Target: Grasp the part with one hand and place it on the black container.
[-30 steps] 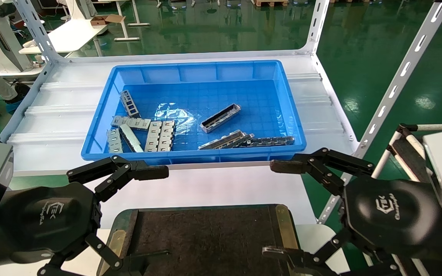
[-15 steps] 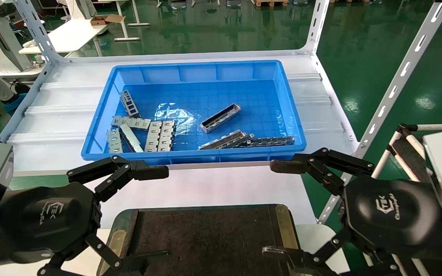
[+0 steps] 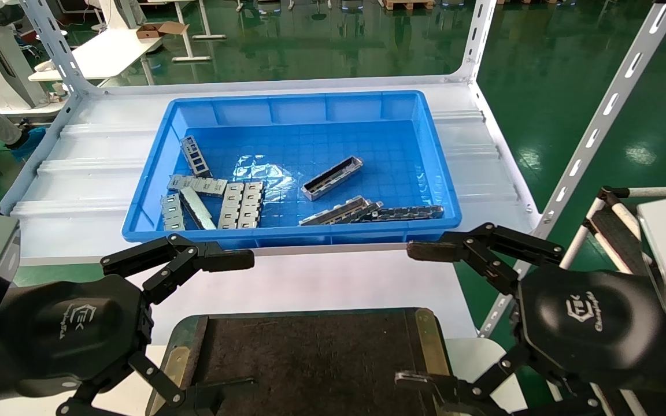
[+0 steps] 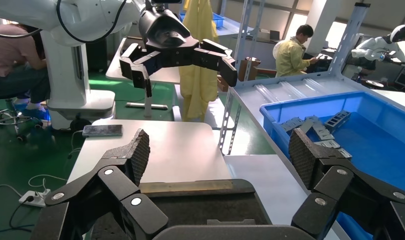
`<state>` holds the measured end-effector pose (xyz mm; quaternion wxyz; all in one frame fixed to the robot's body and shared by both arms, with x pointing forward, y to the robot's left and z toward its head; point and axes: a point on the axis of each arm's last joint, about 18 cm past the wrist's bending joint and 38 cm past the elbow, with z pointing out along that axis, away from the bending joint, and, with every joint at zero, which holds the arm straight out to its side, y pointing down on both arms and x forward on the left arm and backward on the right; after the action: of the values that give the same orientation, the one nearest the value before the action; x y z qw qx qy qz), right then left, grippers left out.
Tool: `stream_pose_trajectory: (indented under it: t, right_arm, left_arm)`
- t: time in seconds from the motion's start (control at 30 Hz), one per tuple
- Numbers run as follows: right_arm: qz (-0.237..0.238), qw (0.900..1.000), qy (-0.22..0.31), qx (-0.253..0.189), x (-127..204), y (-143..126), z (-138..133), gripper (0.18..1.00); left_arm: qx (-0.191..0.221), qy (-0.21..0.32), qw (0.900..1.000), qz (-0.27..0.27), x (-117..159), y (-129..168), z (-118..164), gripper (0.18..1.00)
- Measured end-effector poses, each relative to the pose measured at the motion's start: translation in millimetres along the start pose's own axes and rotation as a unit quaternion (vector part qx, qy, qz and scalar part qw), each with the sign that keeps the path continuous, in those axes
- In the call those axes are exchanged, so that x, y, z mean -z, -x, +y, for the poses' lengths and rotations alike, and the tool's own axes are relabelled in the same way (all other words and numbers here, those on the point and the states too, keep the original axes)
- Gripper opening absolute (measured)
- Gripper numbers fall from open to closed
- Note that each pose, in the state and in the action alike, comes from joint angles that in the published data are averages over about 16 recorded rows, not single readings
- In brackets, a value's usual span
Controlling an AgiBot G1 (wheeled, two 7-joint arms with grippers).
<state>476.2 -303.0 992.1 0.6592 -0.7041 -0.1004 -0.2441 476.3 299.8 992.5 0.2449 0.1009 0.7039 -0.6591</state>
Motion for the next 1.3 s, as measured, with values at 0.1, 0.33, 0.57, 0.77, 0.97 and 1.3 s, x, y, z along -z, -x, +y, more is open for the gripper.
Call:
stream_pose_trajectory:
  t: [0.1, 0.33, 0.57, 0.77, 0.97, 1.3]
  right_arm:
    - [0.0, 1.0, 0.0, 0.0, 0.0, 0.0, 0.0, 1.001]
    - [0.0, 1.0, 0.0, 0.0, 0.0, 0.0, 0.0, 1.001]
    - [0.0, 1.0, 0.0, 0.0, 0.0, -0.1, 0.0, 1.001]
    - [0.0, 1.0, 0.0, 0.0, 0.0, -0.1, 0.0, 1.001]
    - [0.0, 1.0, 0.0, 0.0, 0.0, -0.1, 0.0, 1.001]
    - [0.0, 1.0, 0.0, 0.0, 0.0, -0.1, 0.0, 1.001]
  left_arm:
    - [-0.001, 0.001, 1.0, -0.002, -0.7, 0.8, 0.6, 1.001]
    - [-0.001, 0.005, 0.9999, -0.012, -4.7, 6.2, 4.4, 1.001]
    - [-0.004, 0.012, 0.9993, -0.034, -14.3, 20.0, 12.2, 1.001]
    - [-0.006, 0.018, 0.998, -0.059, -28.6, 40.4, 20.9, 1.001]
    - [-0.008, 0.025, 0.996, -0.085, -47.8, 66.4, 31.4, 1.001]
    - [-0.014, 0.041, 0.9907, -0.129, -85.1, 116.5, 48.7, 1.001]
